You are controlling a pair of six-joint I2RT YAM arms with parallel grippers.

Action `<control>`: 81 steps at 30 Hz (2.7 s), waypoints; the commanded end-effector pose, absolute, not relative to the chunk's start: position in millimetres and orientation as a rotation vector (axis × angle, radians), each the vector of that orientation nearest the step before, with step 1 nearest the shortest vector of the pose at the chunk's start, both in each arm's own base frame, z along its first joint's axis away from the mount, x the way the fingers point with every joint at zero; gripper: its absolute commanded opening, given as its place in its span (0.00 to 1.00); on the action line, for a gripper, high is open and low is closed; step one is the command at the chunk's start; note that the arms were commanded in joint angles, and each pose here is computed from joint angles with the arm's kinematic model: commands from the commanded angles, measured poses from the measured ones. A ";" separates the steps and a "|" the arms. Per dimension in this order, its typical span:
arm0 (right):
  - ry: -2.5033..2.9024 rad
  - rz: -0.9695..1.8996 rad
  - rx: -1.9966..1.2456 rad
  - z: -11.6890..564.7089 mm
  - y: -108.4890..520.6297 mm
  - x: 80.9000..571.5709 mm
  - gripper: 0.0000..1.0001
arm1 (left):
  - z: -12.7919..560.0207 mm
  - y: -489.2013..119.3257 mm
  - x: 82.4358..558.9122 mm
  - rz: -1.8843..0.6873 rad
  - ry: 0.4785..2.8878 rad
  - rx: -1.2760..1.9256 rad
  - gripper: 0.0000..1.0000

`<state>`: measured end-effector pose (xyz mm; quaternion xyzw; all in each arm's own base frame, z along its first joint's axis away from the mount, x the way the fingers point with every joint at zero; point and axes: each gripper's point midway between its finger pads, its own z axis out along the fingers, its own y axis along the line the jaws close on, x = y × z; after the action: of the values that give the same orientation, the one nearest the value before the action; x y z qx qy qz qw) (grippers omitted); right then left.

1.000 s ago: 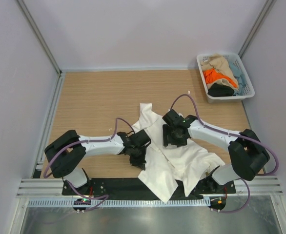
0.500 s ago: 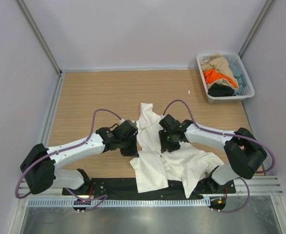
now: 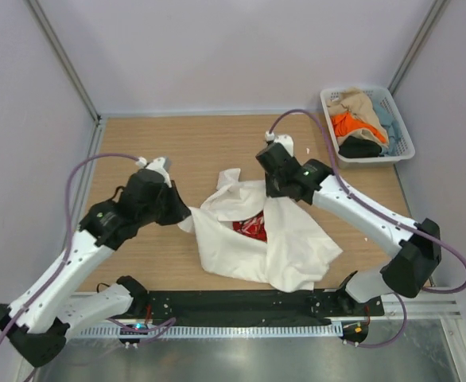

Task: Fold and stack the t-shirts
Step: Flatten the tshirt out

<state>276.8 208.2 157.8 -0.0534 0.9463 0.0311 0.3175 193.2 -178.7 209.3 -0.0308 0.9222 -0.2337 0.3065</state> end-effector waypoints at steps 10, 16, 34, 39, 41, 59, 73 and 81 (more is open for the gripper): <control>1.769 0.307 -0.040 466.8 168.0 290.1 0.01 | 415.9 -96.9 166.2 -0.538 1.843 0.076 0.00; 1.519 0.541 -0.042 546.2 141.7 233.4 0.01 | 486.4 -43.1 124.1 -0.509 1.603 0.021 0.00; 1.691 0.654 -0.130 456.2 305.7 493.1 0.25 | 374.4 -199.1 158.3 -1.103 1.936 0.159 0.00; 2.096 0.531 -0.112 328.8 280.4 484.9 0.66 | 321.8 -213.3 169.3 -1.083 2.095 0.104 0.00; 2.099 0.486 -0.098 336.0 256.0 463.3 0.72 | 297.0 -206.4 177.4 -0.991 2.175 0.038 0.00; 2.452 0.933 0.026 136.8 282.8 352.2 0.44 | 197.8 -177.3 168.1 -0.760 2.463 -0.238 0.00; 2.546 1.113 0.259 90.1 304.7 273.8 0.58 | 222.7 -170.5 174.3 -0.733 2.402 -0.195 0.00; 2.517 1.121 0.289 81.6 310.2 285.3 0.54 | 223.7 -174.9 177.2 -0.748 2.406 -0.196 0.00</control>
<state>263.1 295.3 62.7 0.0968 0.9139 0.3643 0.1505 169.5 -172.6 206.3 -0.0785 0.9176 -0.2712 0.2797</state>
